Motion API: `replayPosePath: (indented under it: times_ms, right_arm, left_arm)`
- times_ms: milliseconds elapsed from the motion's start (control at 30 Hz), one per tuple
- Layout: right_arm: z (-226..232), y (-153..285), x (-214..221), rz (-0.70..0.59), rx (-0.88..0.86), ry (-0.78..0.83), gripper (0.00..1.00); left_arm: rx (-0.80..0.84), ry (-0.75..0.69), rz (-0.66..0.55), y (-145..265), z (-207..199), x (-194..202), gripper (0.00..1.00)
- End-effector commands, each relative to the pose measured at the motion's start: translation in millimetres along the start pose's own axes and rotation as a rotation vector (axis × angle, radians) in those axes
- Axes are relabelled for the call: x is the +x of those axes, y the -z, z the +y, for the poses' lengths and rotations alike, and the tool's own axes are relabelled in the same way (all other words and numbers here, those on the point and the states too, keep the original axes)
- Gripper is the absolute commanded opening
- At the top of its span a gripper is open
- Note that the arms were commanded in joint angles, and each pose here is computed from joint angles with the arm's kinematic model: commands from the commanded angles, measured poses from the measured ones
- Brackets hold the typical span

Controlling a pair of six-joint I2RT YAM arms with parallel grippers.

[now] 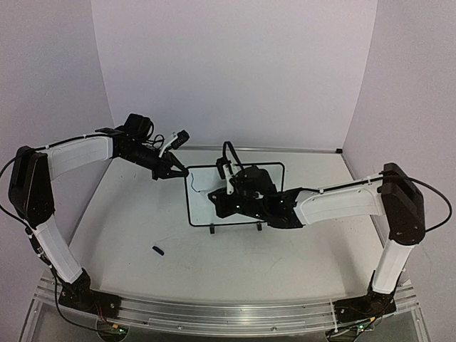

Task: Write a sentence on the whiteboard

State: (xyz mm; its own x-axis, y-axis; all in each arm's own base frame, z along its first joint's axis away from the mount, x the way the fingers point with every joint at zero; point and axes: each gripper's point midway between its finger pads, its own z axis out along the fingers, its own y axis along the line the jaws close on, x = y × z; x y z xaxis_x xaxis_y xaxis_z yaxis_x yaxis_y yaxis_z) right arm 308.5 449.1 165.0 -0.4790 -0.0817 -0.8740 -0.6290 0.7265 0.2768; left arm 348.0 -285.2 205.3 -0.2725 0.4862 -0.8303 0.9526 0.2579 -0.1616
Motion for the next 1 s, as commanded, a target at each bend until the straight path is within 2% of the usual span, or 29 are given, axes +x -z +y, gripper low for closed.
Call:
replayPosePath:
  times_ms: [0, 167, 967]
  right_arm:
    - [6, 24, -40, -0.109, -0.039, -0.011, 0.0]
    - [10, 33, -50, -0.137, -0.06, -0.014, 0.0]
    - [1, 9, -51, -0.128, 0.009, -0.021, 0.0]
  left_arm:
    - [-0.059, -0.03, 0.025, 4, 9, 3, 0.0]
    - [-0.061, -0.03, 0.027, 4, 9, 3, 0.0]
    - [-0.062, -0.03, 0.027, 5, 9, 3, 0.0]
